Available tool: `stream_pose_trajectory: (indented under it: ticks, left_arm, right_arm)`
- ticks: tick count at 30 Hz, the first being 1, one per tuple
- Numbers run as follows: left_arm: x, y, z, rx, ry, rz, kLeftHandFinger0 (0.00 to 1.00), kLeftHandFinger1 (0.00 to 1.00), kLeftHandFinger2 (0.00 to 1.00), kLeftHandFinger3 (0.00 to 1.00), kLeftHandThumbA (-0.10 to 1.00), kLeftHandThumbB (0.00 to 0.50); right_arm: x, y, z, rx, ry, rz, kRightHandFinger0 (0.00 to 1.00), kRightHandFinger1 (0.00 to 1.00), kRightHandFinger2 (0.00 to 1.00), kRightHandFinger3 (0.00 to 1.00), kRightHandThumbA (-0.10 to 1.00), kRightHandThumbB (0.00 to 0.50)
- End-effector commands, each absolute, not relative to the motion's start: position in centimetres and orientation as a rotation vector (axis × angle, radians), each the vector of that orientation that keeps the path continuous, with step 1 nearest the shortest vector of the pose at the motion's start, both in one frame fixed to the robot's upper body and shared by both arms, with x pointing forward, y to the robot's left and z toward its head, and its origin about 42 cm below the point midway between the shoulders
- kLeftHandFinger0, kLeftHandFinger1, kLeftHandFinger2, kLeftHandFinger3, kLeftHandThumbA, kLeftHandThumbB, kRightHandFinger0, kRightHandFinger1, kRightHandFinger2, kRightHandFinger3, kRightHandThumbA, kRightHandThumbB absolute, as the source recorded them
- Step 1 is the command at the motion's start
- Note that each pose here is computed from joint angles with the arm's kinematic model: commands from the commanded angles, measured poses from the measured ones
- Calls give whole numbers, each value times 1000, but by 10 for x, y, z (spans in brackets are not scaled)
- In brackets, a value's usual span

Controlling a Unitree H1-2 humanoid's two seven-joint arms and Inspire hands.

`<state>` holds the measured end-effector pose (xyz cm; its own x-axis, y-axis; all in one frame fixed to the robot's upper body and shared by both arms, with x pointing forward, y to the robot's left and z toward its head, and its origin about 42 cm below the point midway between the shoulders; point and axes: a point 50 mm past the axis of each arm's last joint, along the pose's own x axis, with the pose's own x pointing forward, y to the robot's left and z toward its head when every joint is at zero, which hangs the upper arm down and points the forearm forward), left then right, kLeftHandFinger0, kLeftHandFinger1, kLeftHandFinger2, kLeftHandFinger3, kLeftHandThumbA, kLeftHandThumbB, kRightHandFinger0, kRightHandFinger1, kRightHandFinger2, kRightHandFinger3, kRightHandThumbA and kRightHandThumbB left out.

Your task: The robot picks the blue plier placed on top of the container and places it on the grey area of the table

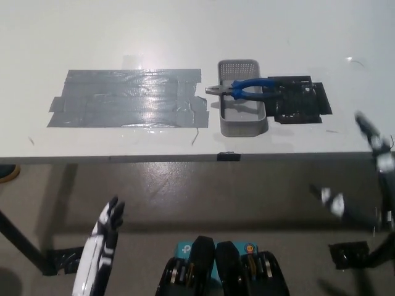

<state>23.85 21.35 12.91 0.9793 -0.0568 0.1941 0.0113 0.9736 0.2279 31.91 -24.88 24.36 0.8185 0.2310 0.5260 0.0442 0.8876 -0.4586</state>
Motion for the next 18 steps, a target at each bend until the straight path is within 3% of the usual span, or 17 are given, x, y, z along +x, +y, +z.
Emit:
stream_pose_trajectory:
  ticks: [1,4,8,12,15,18]
  left_arm:
    - [270,217,160,266,-284,-19,1000,1000,1000,1000,1000,0]
    - [288,219,162,265,-271,-10,1000,1000,1000,1000,1000,0]
    - [292,222,151,278,-237,-17,1000,1000,1000,1000,1000,0]
    - [289,224,139,258,-191,-22,1000,1000,1000,1000,1000,0]
    - [286,225,134,274,-194,-20,1000,1000,1000,1000,1000,0]
    - [285,224,133,275,-195,-25,1000,1000,1000,1000,1000,0]
  right_arm:
    - [377,-239,289,-620,-497,202,1000,1000,1000,1000,880,288]
    - [417,-225,304,-674,-454,250,1000,1000,1000,1000,923,297]
    - [468,-205,323,-672,-358,314,1000,1000,1000,1000,887,335]
    - [499,-193,340,-737,-280,369,1000,1000,1000,1000,914,329]
    - [527,-181,355,-851,-200,395,1000,1000,1000,1000,946,363]
    - [540,-172,368,-925,-137,407,1000,1000,1000,1000,935,350]
